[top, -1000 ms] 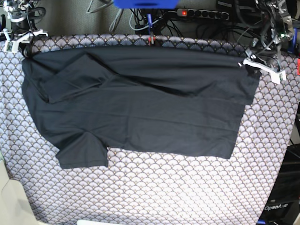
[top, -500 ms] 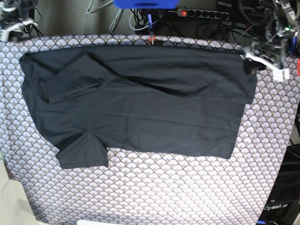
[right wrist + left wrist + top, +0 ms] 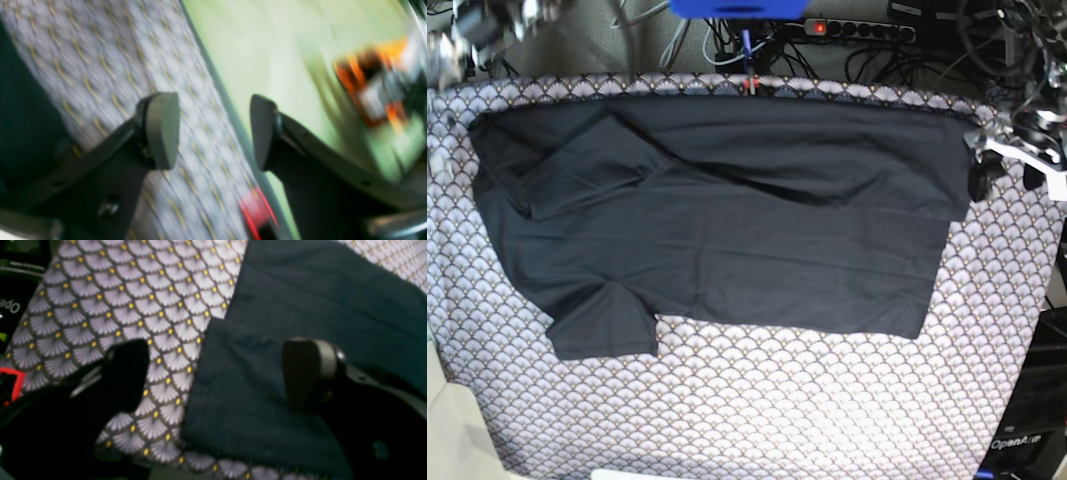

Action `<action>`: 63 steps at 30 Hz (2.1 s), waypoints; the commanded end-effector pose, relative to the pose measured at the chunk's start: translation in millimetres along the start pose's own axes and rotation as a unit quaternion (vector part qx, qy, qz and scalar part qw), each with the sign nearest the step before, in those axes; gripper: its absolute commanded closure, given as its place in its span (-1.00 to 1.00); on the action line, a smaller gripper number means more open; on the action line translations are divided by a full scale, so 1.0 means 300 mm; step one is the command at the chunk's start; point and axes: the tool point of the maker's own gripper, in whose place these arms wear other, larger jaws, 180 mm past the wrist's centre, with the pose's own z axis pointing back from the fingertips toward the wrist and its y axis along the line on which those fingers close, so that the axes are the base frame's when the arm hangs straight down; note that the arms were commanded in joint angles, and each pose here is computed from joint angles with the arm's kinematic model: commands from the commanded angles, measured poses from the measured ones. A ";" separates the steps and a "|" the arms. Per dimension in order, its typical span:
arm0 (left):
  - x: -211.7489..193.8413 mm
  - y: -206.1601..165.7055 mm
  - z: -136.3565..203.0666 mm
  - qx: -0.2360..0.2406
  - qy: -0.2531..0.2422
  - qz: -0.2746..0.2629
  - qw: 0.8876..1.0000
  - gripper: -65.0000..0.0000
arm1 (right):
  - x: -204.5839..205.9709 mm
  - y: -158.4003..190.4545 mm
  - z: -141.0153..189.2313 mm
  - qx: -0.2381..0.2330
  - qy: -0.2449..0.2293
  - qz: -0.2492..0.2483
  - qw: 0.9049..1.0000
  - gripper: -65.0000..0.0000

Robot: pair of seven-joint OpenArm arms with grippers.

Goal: Fold the T-shirt properly
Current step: 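Move both grippers down to the shirt's hem corners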

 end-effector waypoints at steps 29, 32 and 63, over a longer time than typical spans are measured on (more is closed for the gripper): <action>0.190 -0.065 -0.093 0.007 -0.044 -0.016 0.999 -0.90 | 0.167 0.527 -0.339 0.184 0.049 -0.027 0.981 -0.13; 0.186 -0.063 -0.095 0.007 -0.042 -0.014 0.999 -0.90 | 0.155 0.574 -0.331 0.197 0.052 -0.024 0.979 -0.13; 0.419 -0.223 -0.384 -0.047 -0.081 0.083 0.992 -0.90 | 0.042 0.671 -0.280 0.232 0.083 0.019 0.969 1.00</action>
